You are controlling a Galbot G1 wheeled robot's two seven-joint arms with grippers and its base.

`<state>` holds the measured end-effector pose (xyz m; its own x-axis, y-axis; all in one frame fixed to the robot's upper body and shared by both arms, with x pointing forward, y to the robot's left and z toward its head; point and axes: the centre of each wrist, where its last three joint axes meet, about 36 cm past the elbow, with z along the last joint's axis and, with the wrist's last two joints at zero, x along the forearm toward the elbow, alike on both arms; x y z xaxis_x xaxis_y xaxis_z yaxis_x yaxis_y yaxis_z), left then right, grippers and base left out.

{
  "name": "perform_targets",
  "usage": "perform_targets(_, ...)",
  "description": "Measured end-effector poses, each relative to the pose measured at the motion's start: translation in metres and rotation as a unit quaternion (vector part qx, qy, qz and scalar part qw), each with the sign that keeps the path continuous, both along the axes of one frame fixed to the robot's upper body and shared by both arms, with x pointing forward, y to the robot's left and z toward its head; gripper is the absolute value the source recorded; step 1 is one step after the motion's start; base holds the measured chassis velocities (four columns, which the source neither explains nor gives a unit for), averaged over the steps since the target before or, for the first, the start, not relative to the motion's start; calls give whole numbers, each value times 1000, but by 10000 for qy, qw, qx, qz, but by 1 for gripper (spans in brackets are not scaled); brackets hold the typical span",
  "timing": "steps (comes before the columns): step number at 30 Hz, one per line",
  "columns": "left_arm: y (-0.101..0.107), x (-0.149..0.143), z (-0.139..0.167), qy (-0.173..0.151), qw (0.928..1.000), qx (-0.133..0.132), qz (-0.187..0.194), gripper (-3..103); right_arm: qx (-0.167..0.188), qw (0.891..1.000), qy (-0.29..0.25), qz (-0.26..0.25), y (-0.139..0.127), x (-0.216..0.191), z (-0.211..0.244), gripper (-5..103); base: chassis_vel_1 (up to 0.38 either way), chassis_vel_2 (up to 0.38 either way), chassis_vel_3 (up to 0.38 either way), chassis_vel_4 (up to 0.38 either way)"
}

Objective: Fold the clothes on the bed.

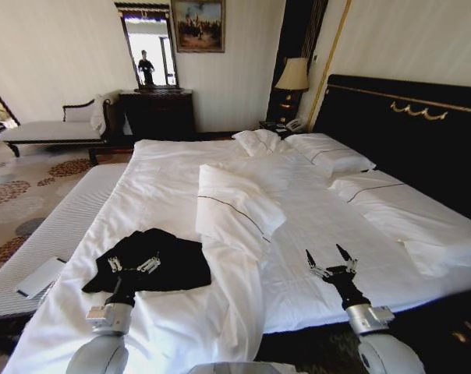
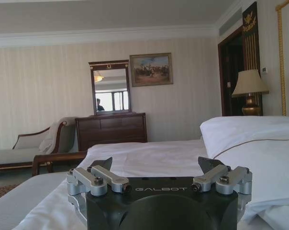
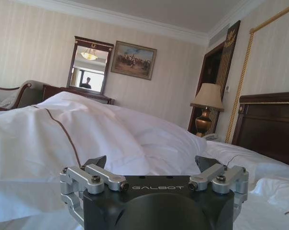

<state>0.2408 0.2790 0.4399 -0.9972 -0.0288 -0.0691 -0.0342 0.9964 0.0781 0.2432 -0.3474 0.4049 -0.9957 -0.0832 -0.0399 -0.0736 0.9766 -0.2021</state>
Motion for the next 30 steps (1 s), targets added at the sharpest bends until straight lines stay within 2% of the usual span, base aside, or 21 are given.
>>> perform_targets(9, 0, -1, 0, 3, 10000, 23, 9, 100, 8, 10000, -32, 46, 0, 0, -1, 100, 187, 174, -184, -182)
perform_targets(17, -1, -4, 2, -1, 10000, 52, -10, 100, 234, 9993, -133, 247, -3, 14, 8, 100, 37, 55, -45, -43)
perform_targets(20, -2, -5, 4, 1, 10000, 68, -20, 100, 521, 9983, -59, 258, -11, 26, 13, 100, 0, 0, 0, 0)
perform_targets(22, -1, -5, 4, 15, 10000, 91, -20, 100, 1034, 9938, -163, 386, -16, 40, 14, 100, -50, -24, 13, -7)
perform_targets(23, -1, -5, 4, 15, 10000, 91, -20, 100, 1034, 9938, -163, 386, -16, 40, 14, 100, -50, -7, 13, -7)
perform_targets(25, -1, -6, 4, 43, 9999, 135, -10, 100, 1562, 9853, -302, 614, -30, 64, 16, 100, 0, 0, 0, 0)
perform_targets(27, 0, -7, 6, 61, 9998, 167, 10, 100, 1748, 9808, -355, 793, -47, 82, 16, 100, 0, 0, 0, 0)
perform_targets(28, 0, -7, 6, 61, 9998, 167, 10, 100, 1748, 9808, -355, 793, -47, 82, 16, 100, 0, 0, 0, 0)
perform_targets(30, 3, -8, 9, 69, 9997, 217, 58, 100, 1833, 9765, -358, 1078, -73, 108, 15, 100, 0, 0, 0, 0)
